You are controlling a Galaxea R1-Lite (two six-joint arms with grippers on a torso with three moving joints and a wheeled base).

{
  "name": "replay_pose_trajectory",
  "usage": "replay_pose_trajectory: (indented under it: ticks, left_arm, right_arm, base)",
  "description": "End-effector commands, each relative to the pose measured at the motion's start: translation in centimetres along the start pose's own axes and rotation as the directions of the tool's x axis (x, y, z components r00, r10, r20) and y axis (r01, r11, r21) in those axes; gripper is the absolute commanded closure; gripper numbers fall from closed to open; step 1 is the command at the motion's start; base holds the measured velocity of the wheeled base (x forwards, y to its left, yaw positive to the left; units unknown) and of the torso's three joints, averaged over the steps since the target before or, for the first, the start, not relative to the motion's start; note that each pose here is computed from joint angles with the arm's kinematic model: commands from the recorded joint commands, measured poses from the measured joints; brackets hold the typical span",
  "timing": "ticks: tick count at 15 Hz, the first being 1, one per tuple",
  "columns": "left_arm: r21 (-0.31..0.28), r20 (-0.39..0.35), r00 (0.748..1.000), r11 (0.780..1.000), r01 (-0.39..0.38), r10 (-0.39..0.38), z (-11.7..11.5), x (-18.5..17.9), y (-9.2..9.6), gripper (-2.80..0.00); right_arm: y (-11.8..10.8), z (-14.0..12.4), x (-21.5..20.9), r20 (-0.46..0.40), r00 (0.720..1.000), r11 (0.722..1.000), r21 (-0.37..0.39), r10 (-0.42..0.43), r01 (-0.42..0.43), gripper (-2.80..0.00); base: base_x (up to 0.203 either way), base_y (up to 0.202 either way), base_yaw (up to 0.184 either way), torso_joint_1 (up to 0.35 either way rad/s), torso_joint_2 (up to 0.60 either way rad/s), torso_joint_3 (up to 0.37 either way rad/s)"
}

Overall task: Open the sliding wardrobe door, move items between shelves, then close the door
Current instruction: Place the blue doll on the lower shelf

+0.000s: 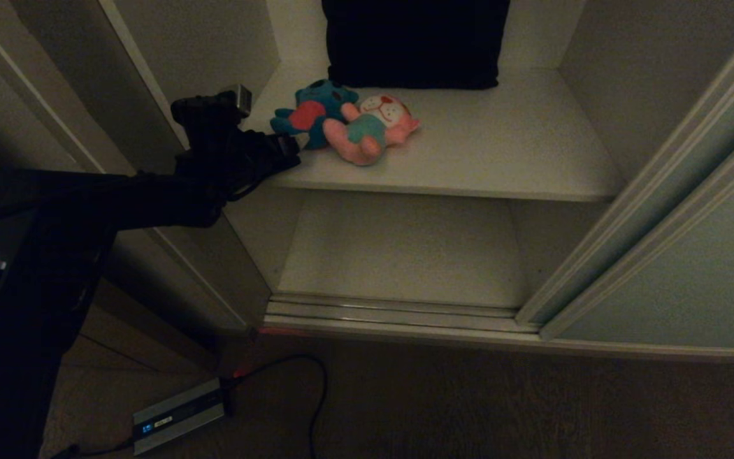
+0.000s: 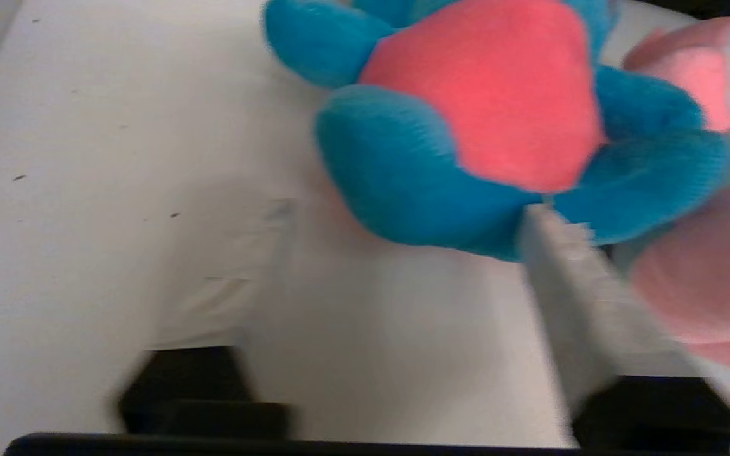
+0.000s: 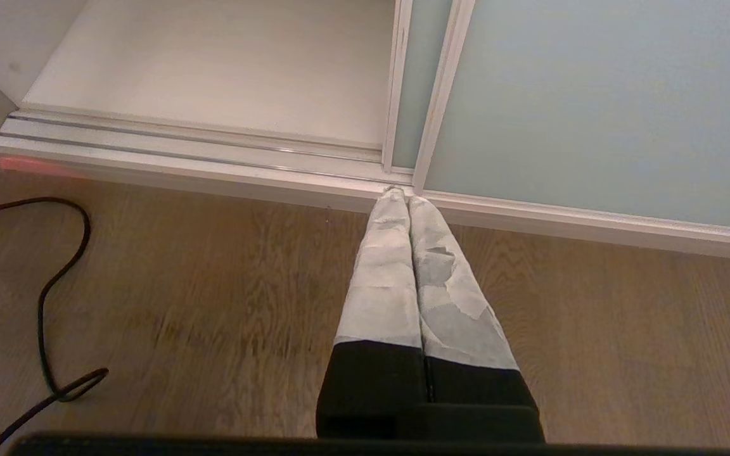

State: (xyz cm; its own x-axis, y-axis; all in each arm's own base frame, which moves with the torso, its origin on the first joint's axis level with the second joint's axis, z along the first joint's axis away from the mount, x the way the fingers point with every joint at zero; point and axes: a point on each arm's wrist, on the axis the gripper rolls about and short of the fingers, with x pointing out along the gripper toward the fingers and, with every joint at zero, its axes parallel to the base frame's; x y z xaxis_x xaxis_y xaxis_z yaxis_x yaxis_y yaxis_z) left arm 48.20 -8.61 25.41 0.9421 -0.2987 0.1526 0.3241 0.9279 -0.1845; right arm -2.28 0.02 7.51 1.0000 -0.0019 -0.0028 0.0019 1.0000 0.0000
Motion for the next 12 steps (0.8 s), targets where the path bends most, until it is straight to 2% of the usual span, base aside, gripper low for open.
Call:
replay_pose_trajectory:
  ticks: [1,6,12]
  left_arm:
    - [0.0,-0.001,1.0,1.0,0.014,-0.014,-0.1,0.1,0.0,0.0]
    - [0.009,0.025,0.999,1.0,0.022,-0.022,0.6,-0.1,-0.2,0.0]
    - [0.013,0.076,0.996,0.999,0.047,-0.048,3.6,-1.3,-1.2,0.0]
  right_arm:
    - [0.0,-0.1,0.0,-0.003,1.0,1.0,0.0,0.0,0.0,0.0]
    - [0.0,-0.1,0.0,-0.003,1.0,1.0,0.0,0.002,-0.002,0.0]
    - [0.0,-0.1,0.0,-0.003,1.0,1.0,0.0,0.0,0.0,0.0]
  base:
    - [0.0,0.0,0.0,0.0,0.0,0.0]
    - [0.0,0.0,0.0,0.0,0.0,0.0]
    - [0.0,0.0,0.0,0.0,0.0,0.0]
